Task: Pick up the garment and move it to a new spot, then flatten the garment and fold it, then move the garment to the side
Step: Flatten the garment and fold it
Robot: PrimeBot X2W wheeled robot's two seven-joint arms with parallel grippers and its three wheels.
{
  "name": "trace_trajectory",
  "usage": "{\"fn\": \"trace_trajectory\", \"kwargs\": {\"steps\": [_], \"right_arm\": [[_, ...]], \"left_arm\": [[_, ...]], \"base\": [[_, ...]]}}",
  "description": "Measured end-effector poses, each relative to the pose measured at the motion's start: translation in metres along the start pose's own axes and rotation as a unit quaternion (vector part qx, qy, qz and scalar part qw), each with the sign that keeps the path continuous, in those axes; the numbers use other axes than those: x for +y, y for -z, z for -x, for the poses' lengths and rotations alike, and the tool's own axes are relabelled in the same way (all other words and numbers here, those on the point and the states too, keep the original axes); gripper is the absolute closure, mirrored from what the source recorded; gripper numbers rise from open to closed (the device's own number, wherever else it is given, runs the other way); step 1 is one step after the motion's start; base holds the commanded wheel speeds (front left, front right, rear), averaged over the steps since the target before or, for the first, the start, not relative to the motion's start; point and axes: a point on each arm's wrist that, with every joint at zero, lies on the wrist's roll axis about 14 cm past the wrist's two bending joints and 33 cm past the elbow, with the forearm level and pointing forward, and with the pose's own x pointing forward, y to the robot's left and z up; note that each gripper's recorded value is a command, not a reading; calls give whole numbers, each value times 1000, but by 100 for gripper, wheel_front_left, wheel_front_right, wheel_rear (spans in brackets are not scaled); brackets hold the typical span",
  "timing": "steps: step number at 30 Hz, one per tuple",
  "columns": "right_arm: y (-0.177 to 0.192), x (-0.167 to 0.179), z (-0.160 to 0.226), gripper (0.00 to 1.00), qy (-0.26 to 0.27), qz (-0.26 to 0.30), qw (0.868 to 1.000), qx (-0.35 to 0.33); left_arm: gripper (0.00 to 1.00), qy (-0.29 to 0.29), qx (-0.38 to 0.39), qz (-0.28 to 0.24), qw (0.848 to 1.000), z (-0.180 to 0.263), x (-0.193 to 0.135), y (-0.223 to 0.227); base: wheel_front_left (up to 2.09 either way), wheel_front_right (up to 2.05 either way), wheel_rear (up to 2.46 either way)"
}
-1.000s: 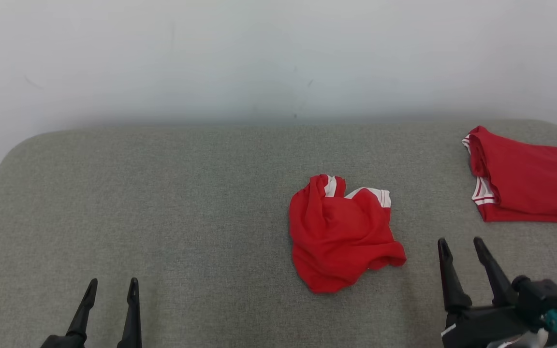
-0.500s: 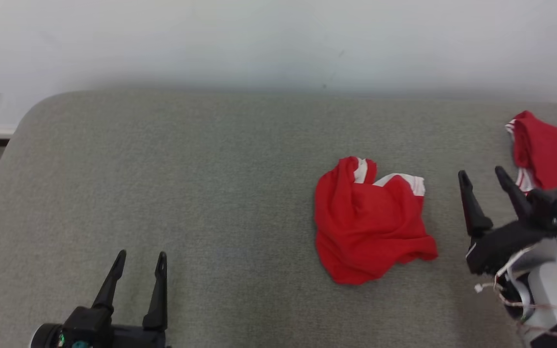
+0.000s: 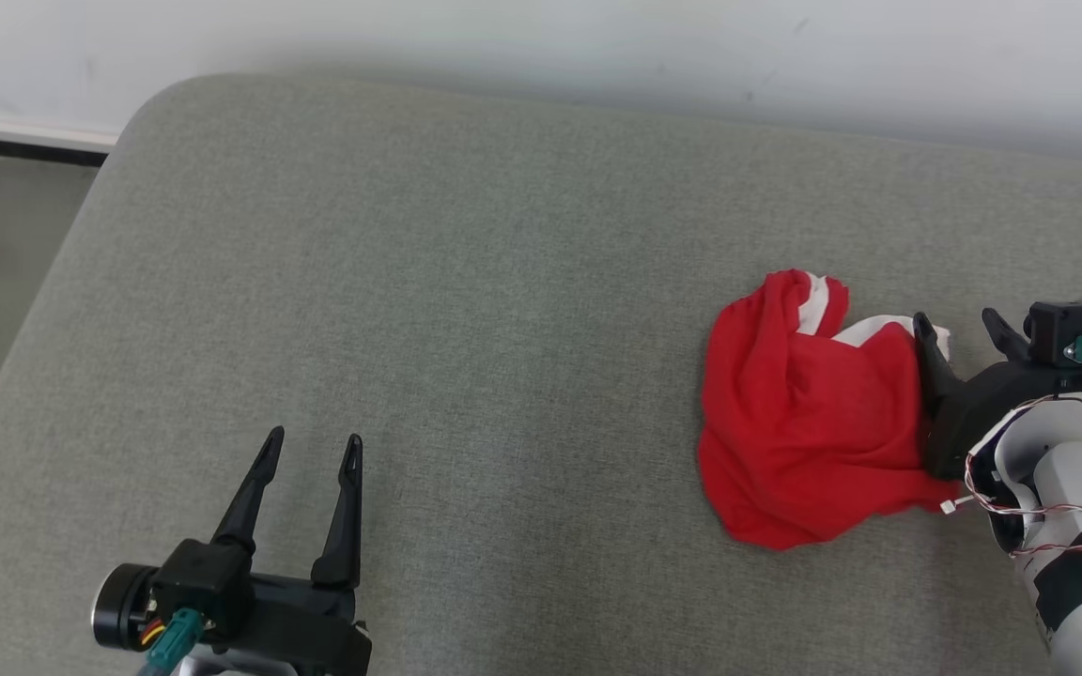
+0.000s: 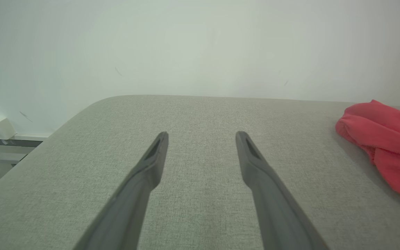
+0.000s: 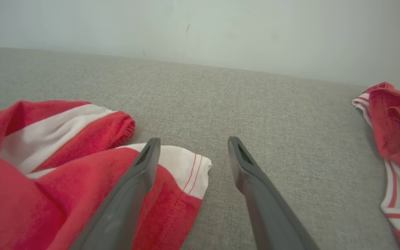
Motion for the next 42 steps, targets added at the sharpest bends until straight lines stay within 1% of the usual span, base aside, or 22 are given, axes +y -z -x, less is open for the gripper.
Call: {"fn": "trace_trajectory", "kwargs": {"steps": [4,9,10,11,12,13,16,19,25,30,31,34,38,42], "right_arm": [[25,3,-11,0,-1,-3,999,49],[44,6,-20,0,-3,-5,996,83],[47,7,-21,33,-3,-6,996,88],[49,7,-22,75,-3,-8,996,93],[50,7,-23,97,-3,-8,995,95],[49,8,-24,100,-4,-8,995,95],[44,11,-27,100,-7,-9,997,82],[28,14,-28,100,-11,-4,999,48],[-23,25,-25,100,-29,17,999,-42],[-77,39,-15,100,-50,33,991,-119],[-99,47,-8,100,-63,41,986,-149],[-137,59,6,100,-81,50,975,-203],[-183,79,27,100,-109,65,955,-269],[-232,104,53,100,-139,85,928,-334]], "left_arm": [[0,-9,4,-1,1000,-1,6,3],[0,-20,10,0,1000,-3,13,7],[0,-21,12,0,1000,-2,13,8],[0,-22,13,1,1000,-2,14,9],[0,-23,14,1,1000,-3,14,10],[0,-23,15,2,1000,-3,14,10],[0,-25,12,1,1000,-4,16,8],[0,-28,10,0,1000,-3,18,6],[0,-32,1,-3,999,2,21,0],[0,-32,-8,-4,999,7,20,-6],[0,-30,-11,-4,999,8,18,-8],[0,-28,-16,-3,999,9,17,-11],[0,-25,-22,-5,999,8,16,-15],[0,-15,-31,-6,999,8,9,-20]], "base": [[0,0,0],[0,0,0],[0,0,0],[0,0,0],[0,0,0],[0,0,0],[0,0,0],[0,0,0],[0,0,0],[0,0,0],[0,0,0],[0,0,0],[0,0,0],[0,0,0]]}}
